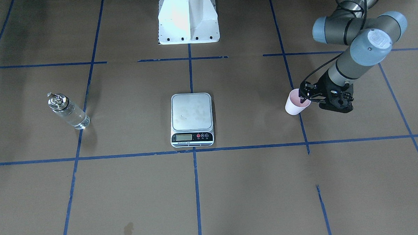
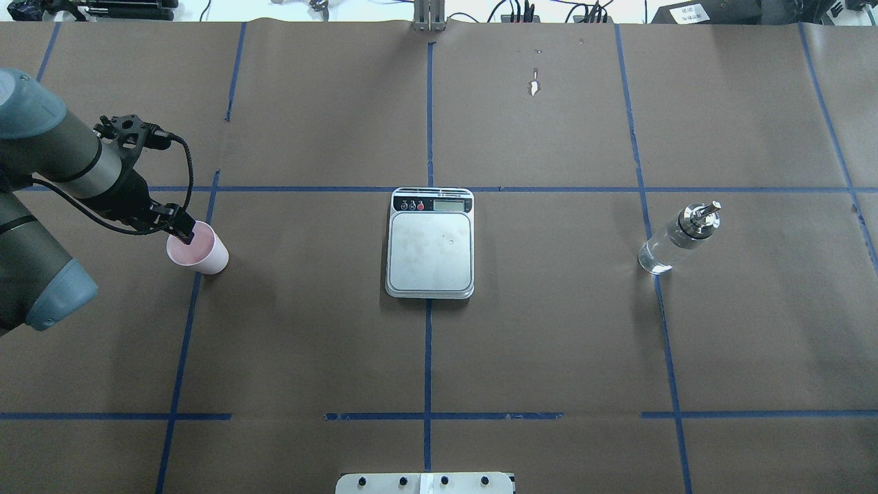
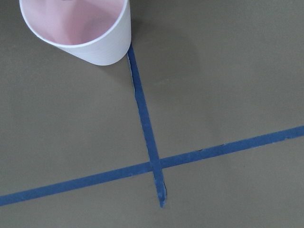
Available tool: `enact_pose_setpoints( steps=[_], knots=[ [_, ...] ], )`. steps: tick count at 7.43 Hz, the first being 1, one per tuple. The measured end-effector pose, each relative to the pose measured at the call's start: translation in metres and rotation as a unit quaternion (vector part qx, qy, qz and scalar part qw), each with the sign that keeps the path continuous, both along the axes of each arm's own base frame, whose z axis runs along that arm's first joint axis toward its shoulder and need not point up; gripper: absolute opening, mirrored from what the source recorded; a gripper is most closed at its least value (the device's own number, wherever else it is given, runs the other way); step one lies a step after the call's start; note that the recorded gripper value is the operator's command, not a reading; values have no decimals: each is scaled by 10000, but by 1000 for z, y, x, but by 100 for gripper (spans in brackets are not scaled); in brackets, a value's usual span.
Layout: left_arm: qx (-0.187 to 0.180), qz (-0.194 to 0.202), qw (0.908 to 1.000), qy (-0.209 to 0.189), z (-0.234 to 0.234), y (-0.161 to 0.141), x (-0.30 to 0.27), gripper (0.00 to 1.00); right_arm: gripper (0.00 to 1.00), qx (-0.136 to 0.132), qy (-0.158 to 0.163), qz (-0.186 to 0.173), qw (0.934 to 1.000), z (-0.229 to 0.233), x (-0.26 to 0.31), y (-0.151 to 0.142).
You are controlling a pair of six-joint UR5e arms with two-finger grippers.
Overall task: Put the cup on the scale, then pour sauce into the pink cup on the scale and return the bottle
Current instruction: 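Reach the left gripper down and grasp the pink paper cup, then carry the pink cup with the left gripper onto the scale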
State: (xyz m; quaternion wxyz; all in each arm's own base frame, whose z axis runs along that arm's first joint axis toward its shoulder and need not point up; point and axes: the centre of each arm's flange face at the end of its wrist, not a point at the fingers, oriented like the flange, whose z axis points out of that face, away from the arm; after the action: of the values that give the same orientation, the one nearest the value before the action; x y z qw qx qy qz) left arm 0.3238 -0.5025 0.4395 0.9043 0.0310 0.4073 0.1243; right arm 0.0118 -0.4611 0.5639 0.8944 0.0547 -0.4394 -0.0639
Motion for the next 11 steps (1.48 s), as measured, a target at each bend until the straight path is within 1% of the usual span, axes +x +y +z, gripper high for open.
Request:
enact_pose_setpoints(
  steps=[1,2,4,5,6,8,9,11],
  knots=[
    [0,31,10000,-4,1,0,4,4,100,-1,0,-5,10000,0,-1,0],
    [3,76,10000,-2,1,2,9,0,100,-6,0,-6,10000,0,-1,0],
    [-5,126,9999,8,-1,5,14,0,100,-10,0,-7,10000,0,-1,0],
    [1,116,9999,28,-9,6,14,0,100,-9,1,-7,10000,0,-1,0],
    [-32,60,10000,49,-27,6,13,0,100,-9,8,-6,10000,0,-1,0],
    [-355,-297,9988,134,-100,0,25,0,100,-3,28,-11,10000,0,-2,0],
    [-521,-418,9974,269,-138,5,48,0,100,-1,38,-15,10000,1,-2,0],
    [-668,-547,9947,567,-212,14,95,0,100,0,44,-21,10000,1,-2,0]
  ],
)
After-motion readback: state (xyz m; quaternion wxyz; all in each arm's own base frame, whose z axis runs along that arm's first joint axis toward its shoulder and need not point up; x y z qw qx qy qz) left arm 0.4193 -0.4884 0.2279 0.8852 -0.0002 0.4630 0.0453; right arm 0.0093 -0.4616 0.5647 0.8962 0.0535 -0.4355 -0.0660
